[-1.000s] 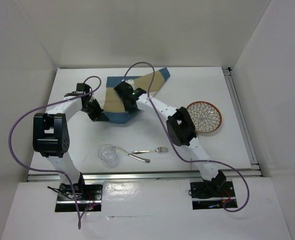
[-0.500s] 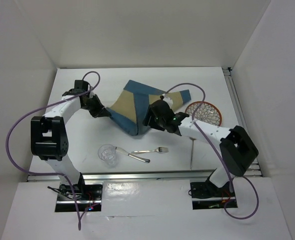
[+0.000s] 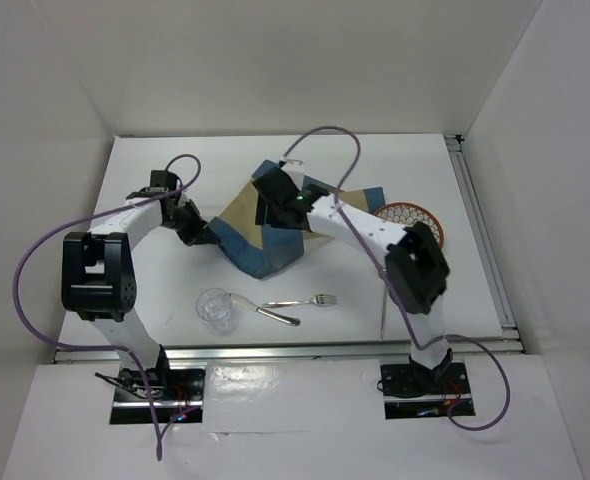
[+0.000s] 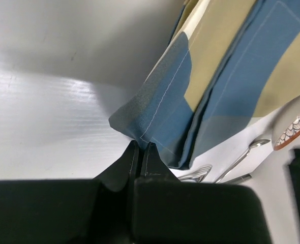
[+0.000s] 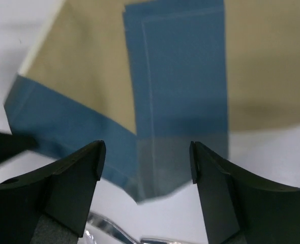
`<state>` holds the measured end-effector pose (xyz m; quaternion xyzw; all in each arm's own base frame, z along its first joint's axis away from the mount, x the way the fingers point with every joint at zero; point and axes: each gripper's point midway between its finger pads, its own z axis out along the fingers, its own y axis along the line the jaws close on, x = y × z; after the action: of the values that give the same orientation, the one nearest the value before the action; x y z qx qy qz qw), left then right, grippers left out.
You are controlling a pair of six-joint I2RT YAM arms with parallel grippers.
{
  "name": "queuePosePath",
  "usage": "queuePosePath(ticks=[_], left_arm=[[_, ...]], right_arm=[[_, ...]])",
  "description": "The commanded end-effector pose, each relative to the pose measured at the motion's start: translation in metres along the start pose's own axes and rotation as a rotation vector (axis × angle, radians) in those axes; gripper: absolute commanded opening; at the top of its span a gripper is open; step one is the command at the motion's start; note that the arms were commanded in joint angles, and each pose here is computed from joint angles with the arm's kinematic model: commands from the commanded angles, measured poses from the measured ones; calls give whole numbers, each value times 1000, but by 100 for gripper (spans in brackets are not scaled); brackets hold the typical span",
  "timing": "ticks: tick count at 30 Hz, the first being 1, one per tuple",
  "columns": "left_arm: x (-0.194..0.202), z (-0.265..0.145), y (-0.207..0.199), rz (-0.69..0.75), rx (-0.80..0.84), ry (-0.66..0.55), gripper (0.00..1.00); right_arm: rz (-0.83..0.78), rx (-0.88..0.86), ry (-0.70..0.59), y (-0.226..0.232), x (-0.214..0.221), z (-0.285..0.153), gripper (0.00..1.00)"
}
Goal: Set the dinner table for one person
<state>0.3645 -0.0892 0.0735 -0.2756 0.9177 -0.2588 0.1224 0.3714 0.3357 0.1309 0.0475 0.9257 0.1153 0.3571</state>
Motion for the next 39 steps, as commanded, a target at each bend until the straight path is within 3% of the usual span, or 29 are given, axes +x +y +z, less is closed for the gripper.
queuePosePath(ticks=[1, 4, 6, 18, 21, 24, 29, 39], left_arm=[[2, -3, 2, 28, 5, -12, 0], [5, -2, 6, 33, -1, -5, 0], [5, -4, 4, 37, 4, -11, 0], [13, -4, 9, 46, 0, 10, 0], [16, -5, 13, 42, -13, 12, 0], [16, -5, 13, 42, -13, 12, 0], [17, -10, 11, 55, -8, 6, 0], [17, -13, 12, 64, -16, 0, 0]], right_arm=[[-159, 137, 41, 0, 10, 39, 75], [-180, 139, -4, 24, -12, 57, 65], [-203, 165, 12, 25, -2, 85, 62], [-324, 239, -54, 11, -1, 142, 59], [-334, 271, -35, -1, 7, 153, 47], [-334, 263, -28, 0, 8, 154, 44], [-322, 211, -61, 15, -7, 144, 59], [-299, 64, -146, 54, -47, 133, 64]])
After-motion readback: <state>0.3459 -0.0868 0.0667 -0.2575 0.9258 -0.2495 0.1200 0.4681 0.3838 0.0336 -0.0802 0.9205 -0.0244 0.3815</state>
